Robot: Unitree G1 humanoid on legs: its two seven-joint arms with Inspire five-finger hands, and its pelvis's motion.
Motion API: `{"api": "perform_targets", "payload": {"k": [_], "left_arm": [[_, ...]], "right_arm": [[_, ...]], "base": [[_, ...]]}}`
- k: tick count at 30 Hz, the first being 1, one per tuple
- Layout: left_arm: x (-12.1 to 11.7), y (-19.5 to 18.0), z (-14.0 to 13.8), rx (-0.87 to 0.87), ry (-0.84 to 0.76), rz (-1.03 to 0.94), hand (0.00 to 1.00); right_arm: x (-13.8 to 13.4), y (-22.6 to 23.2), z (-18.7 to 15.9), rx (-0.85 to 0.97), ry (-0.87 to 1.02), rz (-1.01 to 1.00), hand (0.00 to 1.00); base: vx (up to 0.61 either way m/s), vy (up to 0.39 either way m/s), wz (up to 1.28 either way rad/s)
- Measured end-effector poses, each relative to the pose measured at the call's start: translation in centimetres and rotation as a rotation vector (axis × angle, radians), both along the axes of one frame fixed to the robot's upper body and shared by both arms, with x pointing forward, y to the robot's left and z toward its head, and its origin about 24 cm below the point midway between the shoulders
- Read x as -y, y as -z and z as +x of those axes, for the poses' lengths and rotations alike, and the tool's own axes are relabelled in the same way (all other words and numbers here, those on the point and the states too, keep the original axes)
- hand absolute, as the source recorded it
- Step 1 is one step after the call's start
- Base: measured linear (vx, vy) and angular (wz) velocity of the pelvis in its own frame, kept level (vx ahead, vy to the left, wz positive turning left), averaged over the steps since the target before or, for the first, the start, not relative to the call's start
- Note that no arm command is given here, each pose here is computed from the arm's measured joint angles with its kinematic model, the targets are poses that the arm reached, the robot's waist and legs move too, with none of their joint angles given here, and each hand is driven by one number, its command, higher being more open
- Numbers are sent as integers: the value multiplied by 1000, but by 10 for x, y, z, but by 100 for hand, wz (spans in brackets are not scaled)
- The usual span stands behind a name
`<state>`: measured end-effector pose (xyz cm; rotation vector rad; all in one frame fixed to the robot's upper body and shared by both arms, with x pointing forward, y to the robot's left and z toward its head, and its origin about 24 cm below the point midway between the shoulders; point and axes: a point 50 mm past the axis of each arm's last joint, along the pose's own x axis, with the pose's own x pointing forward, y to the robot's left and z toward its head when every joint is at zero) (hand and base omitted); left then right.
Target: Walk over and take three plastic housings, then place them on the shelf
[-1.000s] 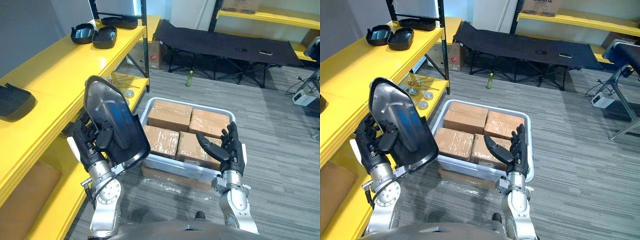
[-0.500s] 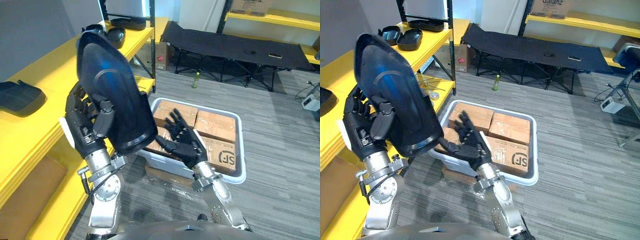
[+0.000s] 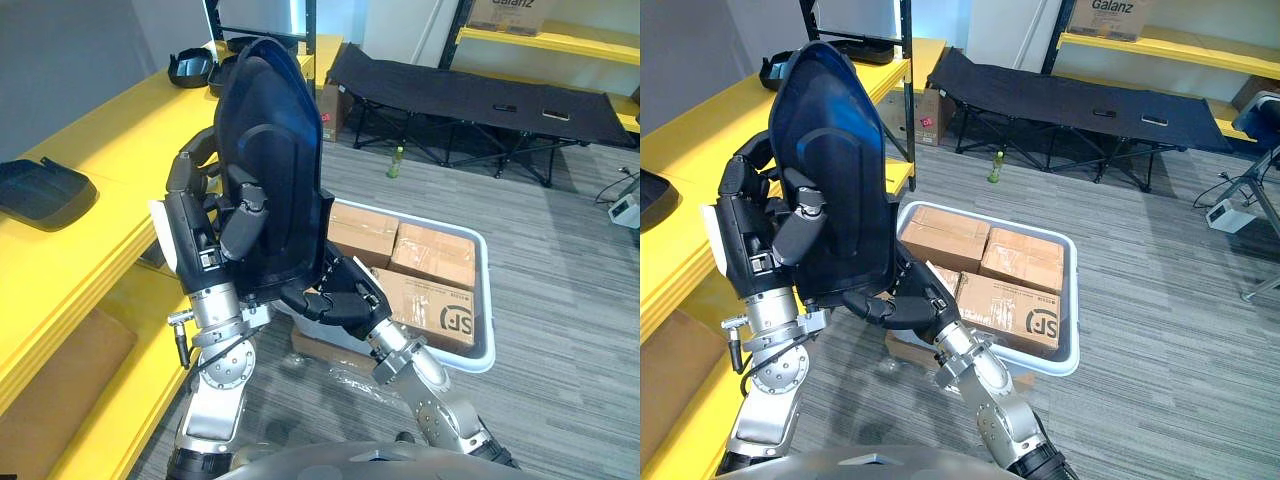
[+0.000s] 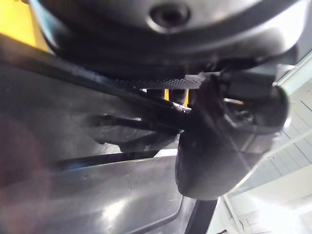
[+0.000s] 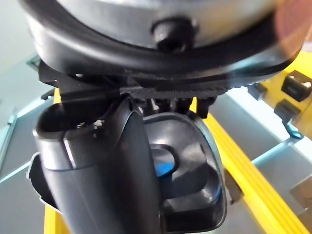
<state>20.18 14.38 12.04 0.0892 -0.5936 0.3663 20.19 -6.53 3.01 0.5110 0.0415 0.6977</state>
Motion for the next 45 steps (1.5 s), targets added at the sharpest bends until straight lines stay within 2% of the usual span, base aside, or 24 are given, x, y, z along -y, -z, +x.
{"api": "perform_targets", "payload": {"k": [15,16,21,22,24,30,34,39,45], "left_arm": [[6,-1,-2,-2,129,-131,0],[5,-1,-1,-7,149,-147,100],[-1,2,2,-33,301,-226,100],[-1,4,3,-47,409,-257,100],[0,5,4,-61,467,-266,100],[2,19,8,-223,675,-176,100],[1,40,4,-354,786,-199,100],[-1,52,-2,-418,810,-211,100],[0,52,-3,-414,812,-213,100]], "right_arm": [[0,-7,10,36,48,-66,0],[1,-7,10,36,50,-67,0],[2,-7,11,31,68,-75,0],[4,-7,12,25,89,-78,0],[6,-7,13,25,103,-81,0],[28,-6,18,32,163,-127,0],[31,-6,19,37,171,-136,0],[32,-7,20,57,169,-168,0],[32,-9,20,64,168,-164,0]], "base": [[0,0,0],[0,0,0],[0,0,0],[0,0,0],[0,0,0],[0,0,0],[0,0,0],[0,0,0],[0,0,0]]}}
